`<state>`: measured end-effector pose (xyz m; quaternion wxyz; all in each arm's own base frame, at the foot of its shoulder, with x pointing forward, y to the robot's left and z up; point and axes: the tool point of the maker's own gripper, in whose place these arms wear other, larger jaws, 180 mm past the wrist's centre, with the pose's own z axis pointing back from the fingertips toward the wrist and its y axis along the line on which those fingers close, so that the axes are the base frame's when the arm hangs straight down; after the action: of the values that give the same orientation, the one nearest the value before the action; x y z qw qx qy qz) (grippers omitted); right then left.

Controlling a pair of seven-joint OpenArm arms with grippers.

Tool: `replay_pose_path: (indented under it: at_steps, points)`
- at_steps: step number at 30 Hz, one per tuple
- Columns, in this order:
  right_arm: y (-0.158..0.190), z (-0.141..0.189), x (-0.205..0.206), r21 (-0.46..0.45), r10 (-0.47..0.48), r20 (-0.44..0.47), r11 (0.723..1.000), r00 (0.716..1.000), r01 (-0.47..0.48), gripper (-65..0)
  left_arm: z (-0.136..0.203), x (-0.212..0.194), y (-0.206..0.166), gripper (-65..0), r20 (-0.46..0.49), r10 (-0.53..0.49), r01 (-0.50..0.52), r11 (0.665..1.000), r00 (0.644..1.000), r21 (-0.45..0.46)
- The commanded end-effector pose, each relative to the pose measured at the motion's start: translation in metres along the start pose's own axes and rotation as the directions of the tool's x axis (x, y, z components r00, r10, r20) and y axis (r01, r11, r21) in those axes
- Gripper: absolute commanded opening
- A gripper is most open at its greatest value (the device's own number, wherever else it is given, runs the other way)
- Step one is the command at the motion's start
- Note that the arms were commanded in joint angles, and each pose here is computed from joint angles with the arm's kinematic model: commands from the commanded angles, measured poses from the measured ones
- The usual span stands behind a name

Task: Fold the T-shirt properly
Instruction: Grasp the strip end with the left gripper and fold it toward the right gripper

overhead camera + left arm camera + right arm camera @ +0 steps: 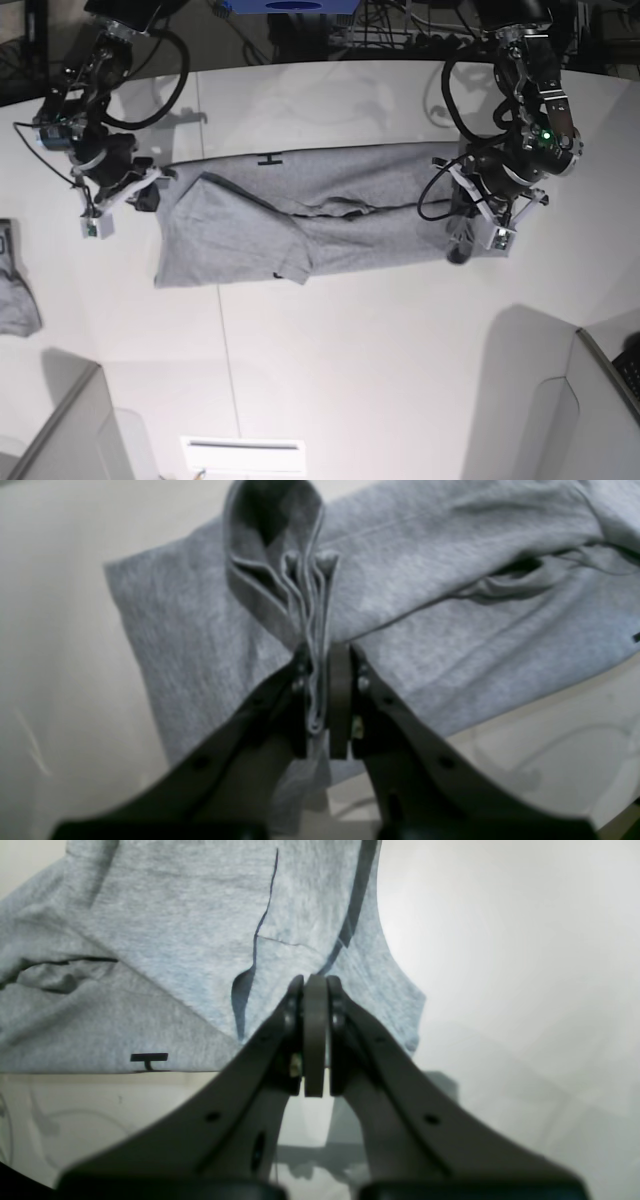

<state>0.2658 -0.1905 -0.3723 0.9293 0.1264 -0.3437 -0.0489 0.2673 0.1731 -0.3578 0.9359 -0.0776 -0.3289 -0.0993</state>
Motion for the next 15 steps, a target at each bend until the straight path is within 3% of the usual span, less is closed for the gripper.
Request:
replay_pose_path:
  at_steps: [1, 15]
  points:
    - [-0.002, 0.001, 0.010, 0.000, 0.004, 0.032, 1.000, 0.999, -0.004, -65.0, 0.005, 0.018, -0.004, -65.0, 0.066, -0.006, 0.006, 1.000, 0.998, -0.008]
    - [-0.004, -0.003, 0.003, 0.003, -0.010, 0.012, 1.000, 1.000, 0.010, -65.0, -0.011, 0.022, -0.056, -65.0, 0.075, 0.022, -0.013, 0.992, 0.997, -0.129]
